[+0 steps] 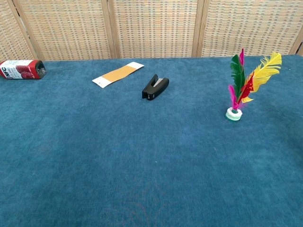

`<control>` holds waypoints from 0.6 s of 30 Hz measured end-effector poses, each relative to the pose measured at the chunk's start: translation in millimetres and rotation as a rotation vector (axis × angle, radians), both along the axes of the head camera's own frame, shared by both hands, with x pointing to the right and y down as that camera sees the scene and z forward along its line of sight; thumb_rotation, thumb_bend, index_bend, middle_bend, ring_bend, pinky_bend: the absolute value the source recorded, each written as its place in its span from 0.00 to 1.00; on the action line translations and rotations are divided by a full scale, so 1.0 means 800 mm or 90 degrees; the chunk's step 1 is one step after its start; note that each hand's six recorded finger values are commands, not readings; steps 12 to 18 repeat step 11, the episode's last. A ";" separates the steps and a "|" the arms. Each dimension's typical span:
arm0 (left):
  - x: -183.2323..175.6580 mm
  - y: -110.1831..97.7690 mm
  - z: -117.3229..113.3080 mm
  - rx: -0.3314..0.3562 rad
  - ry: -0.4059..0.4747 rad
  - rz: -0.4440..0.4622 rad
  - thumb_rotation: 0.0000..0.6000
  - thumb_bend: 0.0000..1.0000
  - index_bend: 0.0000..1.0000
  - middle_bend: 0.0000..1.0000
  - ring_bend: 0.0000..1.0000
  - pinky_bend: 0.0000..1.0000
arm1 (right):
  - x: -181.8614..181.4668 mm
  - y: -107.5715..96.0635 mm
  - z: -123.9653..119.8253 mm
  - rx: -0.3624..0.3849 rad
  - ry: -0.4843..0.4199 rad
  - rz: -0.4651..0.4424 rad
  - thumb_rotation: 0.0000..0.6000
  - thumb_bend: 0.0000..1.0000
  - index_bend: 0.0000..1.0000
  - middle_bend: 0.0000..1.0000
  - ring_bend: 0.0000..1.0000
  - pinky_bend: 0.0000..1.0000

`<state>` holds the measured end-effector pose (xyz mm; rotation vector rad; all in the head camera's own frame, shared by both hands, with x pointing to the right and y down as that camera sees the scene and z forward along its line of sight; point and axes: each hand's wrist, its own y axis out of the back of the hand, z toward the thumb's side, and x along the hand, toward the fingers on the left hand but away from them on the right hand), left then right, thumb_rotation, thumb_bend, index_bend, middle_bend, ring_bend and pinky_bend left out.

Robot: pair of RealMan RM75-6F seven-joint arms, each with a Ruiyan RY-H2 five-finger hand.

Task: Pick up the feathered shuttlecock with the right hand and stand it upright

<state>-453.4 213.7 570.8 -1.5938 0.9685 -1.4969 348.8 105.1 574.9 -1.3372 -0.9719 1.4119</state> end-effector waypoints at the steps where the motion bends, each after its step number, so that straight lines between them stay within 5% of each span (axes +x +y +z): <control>1: 0.000 0.000 -0.001 0.001 0.000 0.001 1.00 0.01 0.00 0.00 0.00 0.00 | 0.007 0.011 -0.001 -0.002 -0.011 0.007 1.00 0.32 0.10 0.00 0.00 0.00; 11: -0.003 0.000 -0.002 0.003 -0.004 -0.002 1.00 0.01 0.00 0.00 0.00 0.00 | 0.051 0.111 0.005 -0.047 -0.063 0.025 1.00 0.32 0.09 0.00 0.00 0.00; 18: -0.003 0.000 -0.002 0.003 -0.004 -0.002 1.00 0.01 0.00 0.00 0.00 0.00 | 0.051 0.111 0.005 -0.047 -0.063 0.025 1.00 0.32 0.09 0.00 0.00 0.00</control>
